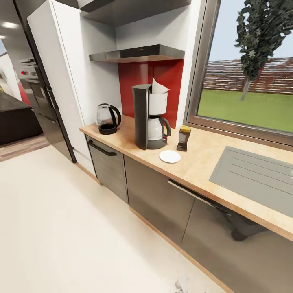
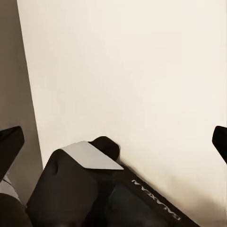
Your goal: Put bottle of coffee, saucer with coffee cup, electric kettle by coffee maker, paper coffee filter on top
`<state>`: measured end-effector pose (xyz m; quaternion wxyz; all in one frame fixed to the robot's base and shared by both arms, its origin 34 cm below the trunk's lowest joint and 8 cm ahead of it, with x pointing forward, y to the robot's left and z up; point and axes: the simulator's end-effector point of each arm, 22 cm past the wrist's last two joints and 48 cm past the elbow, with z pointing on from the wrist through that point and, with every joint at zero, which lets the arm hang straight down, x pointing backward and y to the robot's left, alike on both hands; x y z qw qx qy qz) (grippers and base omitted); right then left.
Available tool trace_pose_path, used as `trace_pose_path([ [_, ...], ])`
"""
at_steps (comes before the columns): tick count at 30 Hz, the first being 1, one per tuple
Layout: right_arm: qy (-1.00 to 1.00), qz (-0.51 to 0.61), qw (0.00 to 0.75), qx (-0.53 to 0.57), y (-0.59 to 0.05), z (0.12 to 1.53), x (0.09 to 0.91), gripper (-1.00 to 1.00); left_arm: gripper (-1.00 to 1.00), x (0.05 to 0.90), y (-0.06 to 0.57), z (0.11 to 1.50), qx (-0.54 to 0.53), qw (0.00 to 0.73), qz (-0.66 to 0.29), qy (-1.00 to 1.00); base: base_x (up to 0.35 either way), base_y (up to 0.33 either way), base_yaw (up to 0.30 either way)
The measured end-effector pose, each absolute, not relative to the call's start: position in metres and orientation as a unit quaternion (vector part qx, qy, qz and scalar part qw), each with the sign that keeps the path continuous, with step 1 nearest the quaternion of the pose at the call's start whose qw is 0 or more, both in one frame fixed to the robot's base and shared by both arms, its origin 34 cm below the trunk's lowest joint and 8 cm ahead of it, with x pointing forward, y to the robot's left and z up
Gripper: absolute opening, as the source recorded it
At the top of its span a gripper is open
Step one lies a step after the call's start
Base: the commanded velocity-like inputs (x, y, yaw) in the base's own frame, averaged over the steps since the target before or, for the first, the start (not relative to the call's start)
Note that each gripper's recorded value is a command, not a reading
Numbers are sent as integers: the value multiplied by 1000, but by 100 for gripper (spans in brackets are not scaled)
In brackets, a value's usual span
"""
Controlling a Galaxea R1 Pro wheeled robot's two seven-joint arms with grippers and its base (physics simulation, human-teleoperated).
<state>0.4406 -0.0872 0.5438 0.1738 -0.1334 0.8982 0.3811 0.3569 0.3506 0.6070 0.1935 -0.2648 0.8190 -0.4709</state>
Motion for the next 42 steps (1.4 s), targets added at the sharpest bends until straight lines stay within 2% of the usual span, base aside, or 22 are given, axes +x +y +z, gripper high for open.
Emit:
trace_pose_path([
  [21, 905, 366, 152, -153, -100, 531, 415, 100, 100, 353, 344, 593, -272, 183, -454, 829, 0, 0, 0],
  [34, 932, 312, 128, -133, -177, 511, 399, 100, 100, 354, 343, 593, -272, 183, -454, 829, 0, 0, 0],
  [36, 941, 289, 120, -125, -211, 506, 393, 100, 100, 354, 342, 593, -272, 183, -454, 828, 0, 0, 0],
  [42, 947, 278, 111, -120, -229, 502, 382, 100, 100, 354, 341, 593, -272, 182, -456, 828, 0, 0, 0],
])
